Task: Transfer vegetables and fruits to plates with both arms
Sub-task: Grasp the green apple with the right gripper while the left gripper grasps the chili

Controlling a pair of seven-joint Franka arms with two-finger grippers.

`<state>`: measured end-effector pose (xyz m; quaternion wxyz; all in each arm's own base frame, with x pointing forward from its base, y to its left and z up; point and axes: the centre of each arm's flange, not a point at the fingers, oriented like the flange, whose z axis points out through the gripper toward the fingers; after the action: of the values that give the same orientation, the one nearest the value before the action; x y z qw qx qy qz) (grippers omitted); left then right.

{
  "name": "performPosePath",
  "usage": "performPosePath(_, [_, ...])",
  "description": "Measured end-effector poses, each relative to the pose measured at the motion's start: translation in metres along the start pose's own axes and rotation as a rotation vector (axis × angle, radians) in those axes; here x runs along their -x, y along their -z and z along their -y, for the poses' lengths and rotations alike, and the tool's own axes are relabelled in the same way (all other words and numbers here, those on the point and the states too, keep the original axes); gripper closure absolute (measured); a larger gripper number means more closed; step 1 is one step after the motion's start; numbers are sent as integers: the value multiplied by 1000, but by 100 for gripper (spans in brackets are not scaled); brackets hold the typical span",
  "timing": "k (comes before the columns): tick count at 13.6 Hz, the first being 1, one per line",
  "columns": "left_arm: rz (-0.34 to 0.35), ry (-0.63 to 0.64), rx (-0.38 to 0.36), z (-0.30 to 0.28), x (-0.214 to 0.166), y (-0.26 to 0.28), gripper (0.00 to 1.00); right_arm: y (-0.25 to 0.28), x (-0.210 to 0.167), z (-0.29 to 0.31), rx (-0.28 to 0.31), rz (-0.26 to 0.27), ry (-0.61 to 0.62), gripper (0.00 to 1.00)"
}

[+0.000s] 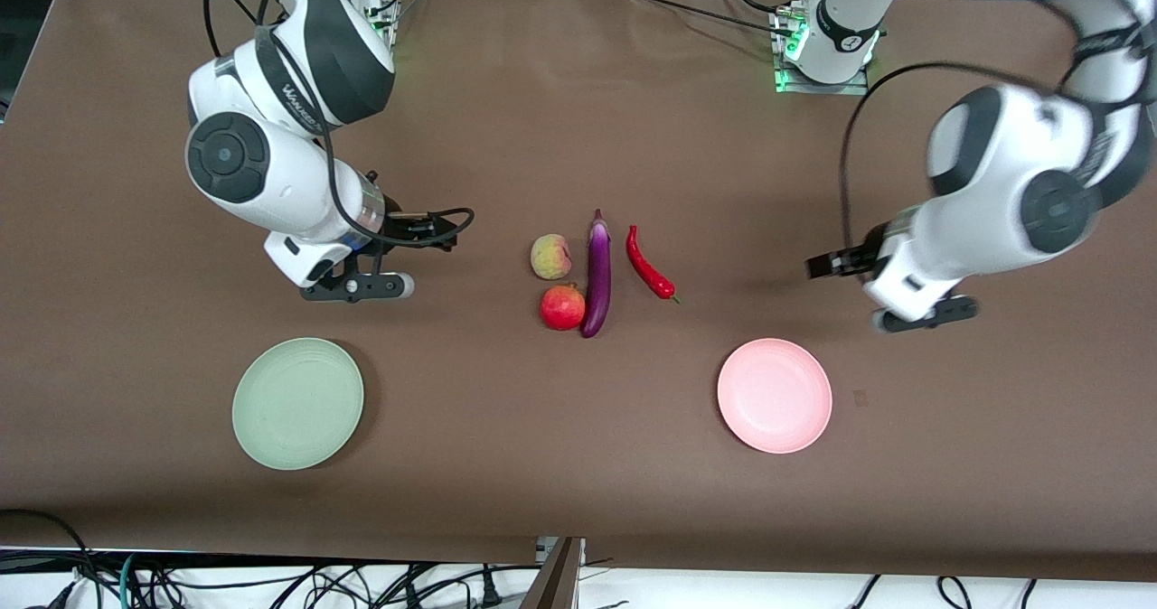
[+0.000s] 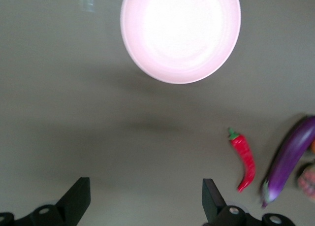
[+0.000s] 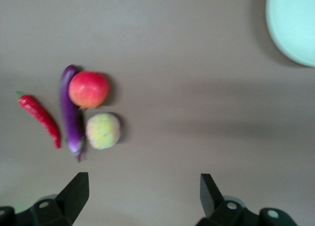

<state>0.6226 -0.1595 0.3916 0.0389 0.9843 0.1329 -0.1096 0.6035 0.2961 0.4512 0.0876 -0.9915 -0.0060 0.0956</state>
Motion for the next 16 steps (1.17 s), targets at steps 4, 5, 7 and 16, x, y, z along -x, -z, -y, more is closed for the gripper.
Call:
performPosePath(4, [-39,121,32,-68,1,-69,0,-45,-4,30,-20,31,28,0])
performPosePath(5, [-47,148,41,-80,1,-85,0,-49,-4,30,-18,37,28,0])
performPosePath(7, [-51,214,54,-108,7,-125,0,-53,-7,26,-16,41,21,0])
performPosePath(16, [23,238,-34,-169,69,-225,24,-141,-26,24,-18,90,0,0])
